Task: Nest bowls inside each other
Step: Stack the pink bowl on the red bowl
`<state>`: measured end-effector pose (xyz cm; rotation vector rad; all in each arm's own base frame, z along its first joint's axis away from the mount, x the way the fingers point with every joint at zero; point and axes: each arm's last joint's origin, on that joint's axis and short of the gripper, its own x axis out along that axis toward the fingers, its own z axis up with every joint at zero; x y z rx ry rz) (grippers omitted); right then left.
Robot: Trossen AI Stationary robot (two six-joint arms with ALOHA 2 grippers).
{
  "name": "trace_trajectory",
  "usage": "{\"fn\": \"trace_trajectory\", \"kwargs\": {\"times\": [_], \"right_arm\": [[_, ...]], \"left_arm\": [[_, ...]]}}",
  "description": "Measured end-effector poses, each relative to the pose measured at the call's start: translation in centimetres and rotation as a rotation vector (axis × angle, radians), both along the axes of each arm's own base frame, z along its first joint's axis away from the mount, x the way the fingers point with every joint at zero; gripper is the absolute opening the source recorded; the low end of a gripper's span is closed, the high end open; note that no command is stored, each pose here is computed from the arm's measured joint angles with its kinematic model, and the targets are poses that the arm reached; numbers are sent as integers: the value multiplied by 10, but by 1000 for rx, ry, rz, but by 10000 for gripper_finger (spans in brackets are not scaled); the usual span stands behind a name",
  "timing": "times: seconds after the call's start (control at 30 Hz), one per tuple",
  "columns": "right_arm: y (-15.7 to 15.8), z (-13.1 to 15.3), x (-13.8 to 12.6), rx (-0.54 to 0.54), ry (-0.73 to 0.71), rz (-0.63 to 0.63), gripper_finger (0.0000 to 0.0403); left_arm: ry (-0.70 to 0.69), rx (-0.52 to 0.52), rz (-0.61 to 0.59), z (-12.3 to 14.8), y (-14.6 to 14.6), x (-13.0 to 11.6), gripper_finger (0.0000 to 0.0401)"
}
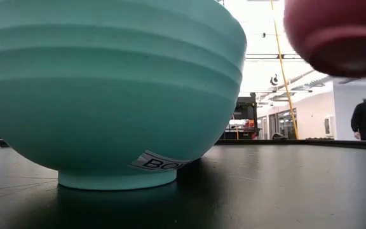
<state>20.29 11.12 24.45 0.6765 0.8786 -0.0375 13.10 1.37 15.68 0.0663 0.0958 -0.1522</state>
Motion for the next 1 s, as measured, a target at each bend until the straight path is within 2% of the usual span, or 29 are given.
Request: {"fn": "trace_trajectory", "kwargs": {"times": [0.17, 0.43, 0.67, 1.0], "right_arm": [[-22, 23, -5, -92, -161, 3, 1], [-53, 88, -5, -376, -340, -11, 1], [-75, 145, -2, -488, -211, -68, 0], [-105, 192, 44, -437, 5, -50, 0]], "left_arm": [[0, 0, -1, 0, 0, 0, 237], [0, 0, -2, 0, 0, 0, 237], [11, -20, 0, -1, 0, 0, 237], [11, -21, 0, -1, 0, 0, 237]]}}
